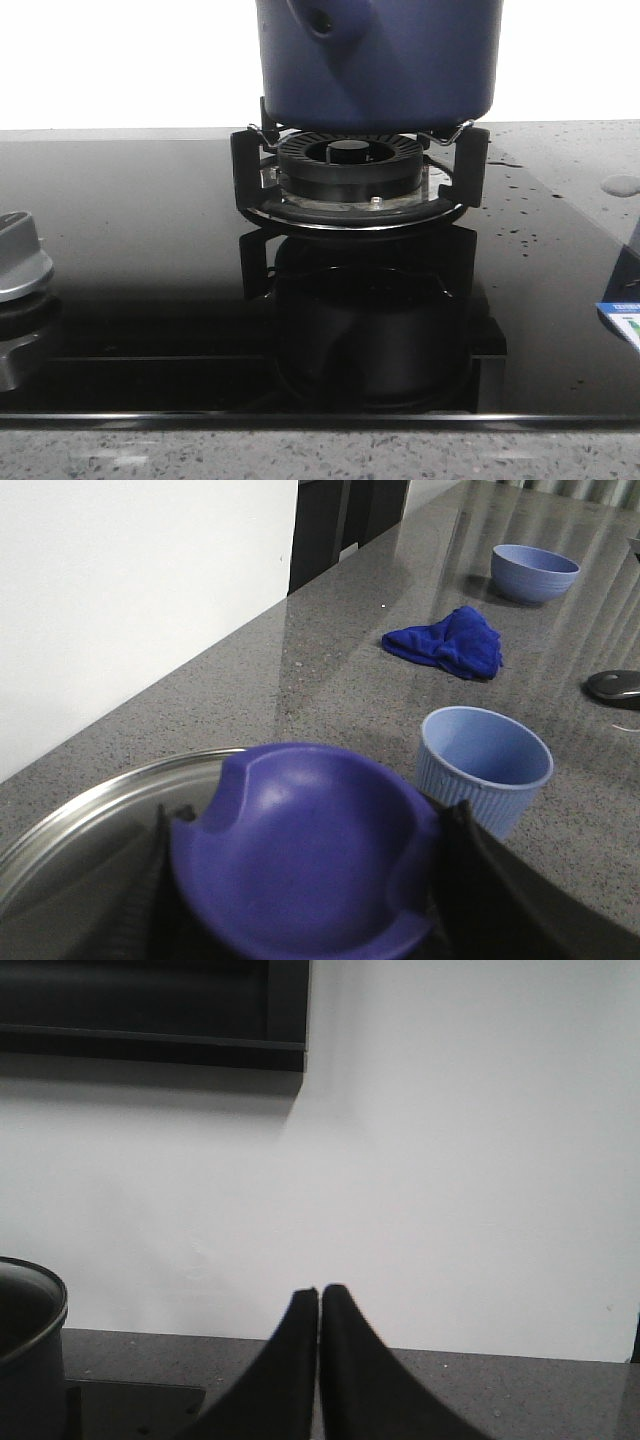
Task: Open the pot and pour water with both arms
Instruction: 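Lower the glass lid back onto the saucepan with the left gripper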
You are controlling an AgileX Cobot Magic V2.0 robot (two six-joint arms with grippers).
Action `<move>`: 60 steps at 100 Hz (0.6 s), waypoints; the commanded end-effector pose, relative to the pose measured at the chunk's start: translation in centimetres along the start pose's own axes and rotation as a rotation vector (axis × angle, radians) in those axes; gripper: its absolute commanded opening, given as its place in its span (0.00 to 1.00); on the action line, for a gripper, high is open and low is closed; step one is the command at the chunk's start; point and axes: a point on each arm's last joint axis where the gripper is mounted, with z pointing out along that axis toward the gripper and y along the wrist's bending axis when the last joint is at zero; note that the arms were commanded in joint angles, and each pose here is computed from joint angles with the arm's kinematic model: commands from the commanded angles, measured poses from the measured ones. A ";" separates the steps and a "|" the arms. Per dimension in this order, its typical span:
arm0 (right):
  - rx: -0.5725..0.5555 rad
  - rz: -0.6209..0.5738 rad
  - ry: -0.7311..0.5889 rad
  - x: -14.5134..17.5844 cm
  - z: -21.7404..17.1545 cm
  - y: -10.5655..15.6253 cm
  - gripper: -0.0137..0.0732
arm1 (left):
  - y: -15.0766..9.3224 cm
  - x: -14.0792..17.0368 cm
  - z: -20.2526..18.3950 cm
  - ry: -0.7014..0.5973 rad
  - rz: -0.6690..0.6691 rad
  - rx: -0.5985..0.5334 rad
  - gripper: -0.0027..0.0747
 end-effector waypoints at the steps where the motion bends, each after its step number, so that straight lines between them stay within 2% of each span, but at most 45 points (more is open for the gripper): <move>1: -0.020 0.011 -0.043 -1.1 0.0 0.1 0.08 | -1.5 -3.5 -1.4 -0.121 0.012 0.022 0.70; 8: -0.013 0.011 -0.037 -1.0 0.0 0.1 0.08 | -1.8 -4.2 -2.2 -0.138 0.025 0.024 0.71; 15: -0.001 0.012 -0.029 -1.0 0.0 0.0 0.08 | -2.1 -5.3 -3.5 -0.159 0.021 0.001 0.67; 27: -0.007 0.008 -0.020 -0.9 0.0 0.0 0.08 | -2.6 -7.7 -6.9 -0.220 0.011 -0.048 0.50; 38: -0.075 -0.066 -0.025 -0.9 0.0 0.7 0.07 | -4.2 -9.3 -10.9 -0.256 0.049 -0.110 0.39; 49: -0.165 -0.079 -0.036 -1.0 -0.1 1.5 0.07 | -6.0 -9.0 -14.5 -0.252 0.088 -0.195 0.31; 60: -0.247 -0.047 -0.039 -1.0 -0.3 2.2 0.07 | -8.5 -6.9 -17.9 -0.255 0.096 -0.313 0.27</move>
